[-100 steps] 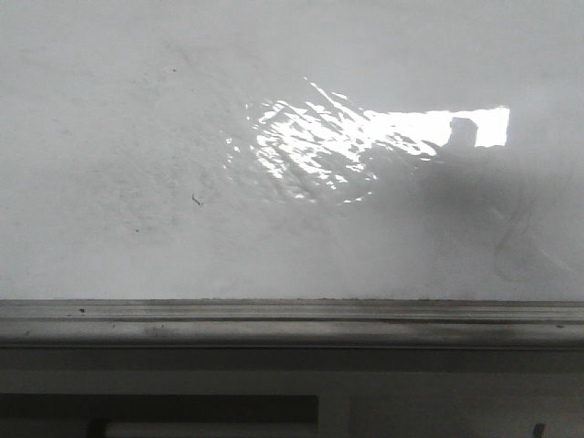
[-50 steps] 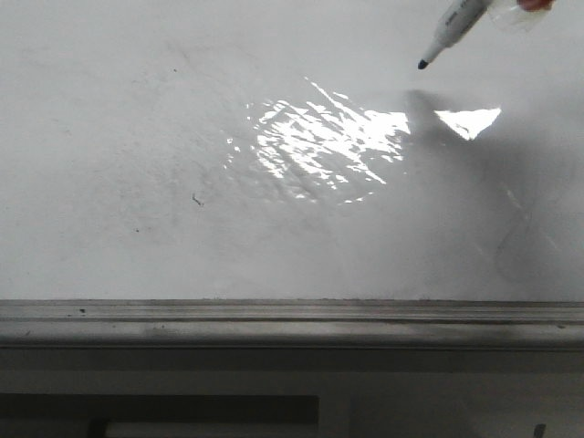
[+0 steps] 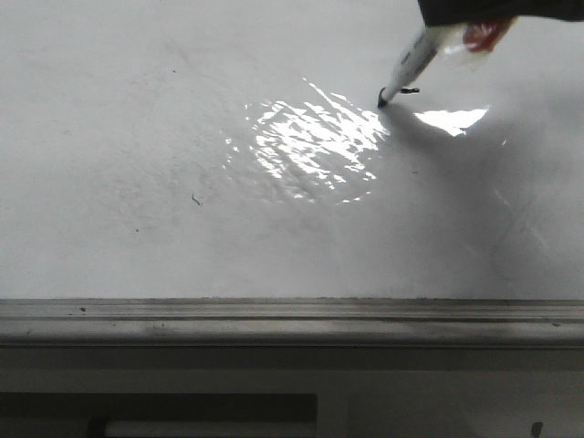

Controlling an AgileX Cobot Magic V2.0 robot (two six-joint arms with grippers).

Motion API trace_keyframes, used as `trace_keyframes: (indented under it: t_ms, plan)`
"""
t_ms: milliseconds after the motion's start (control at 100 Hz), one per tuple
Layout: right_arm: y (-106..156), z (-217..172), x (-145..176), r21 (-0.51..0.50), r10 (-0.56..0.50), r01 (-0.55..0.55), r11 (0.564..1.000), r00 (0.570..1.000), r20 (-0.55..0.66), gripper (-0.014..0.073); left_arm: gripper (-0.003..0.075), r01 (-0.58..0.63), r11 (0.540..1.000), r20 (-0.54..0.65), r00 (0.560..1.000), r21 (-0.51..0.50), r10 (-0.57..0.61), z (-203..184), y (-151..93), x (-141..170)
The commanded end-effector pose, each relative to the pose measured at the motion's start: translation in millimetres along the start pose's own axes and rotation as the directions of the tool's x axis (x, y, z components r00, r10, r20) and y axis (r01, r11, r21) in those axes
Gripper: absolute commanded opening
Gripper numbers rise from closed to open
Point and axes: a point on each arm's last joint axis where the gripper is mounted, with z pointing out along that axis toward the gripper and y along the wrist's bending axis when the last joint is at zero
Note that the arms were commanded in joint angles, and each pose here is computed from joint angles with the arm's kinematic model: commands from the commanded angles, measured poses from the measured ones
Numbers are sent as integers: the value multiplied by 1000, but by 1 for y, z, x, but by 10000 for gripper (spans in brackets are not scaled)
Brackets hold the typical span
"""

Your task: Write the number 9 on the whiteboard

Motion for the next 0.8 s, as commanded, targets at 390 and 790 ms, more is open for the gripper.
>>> trace_keyframes:
  t_ms: [390, 790]
  plan:
    - [-26, -8, -17, 92, -10, 11, 996, 1000, -11, -42, 39, 24, 999, 65, 998, -24, -23, 0, 1, -12]
    - [-16, -8, -2, -26, 77, -86, 996, 969, -233, -41, 39, 24, 999, 62, 998, -21, -23, 0, 1, -12]
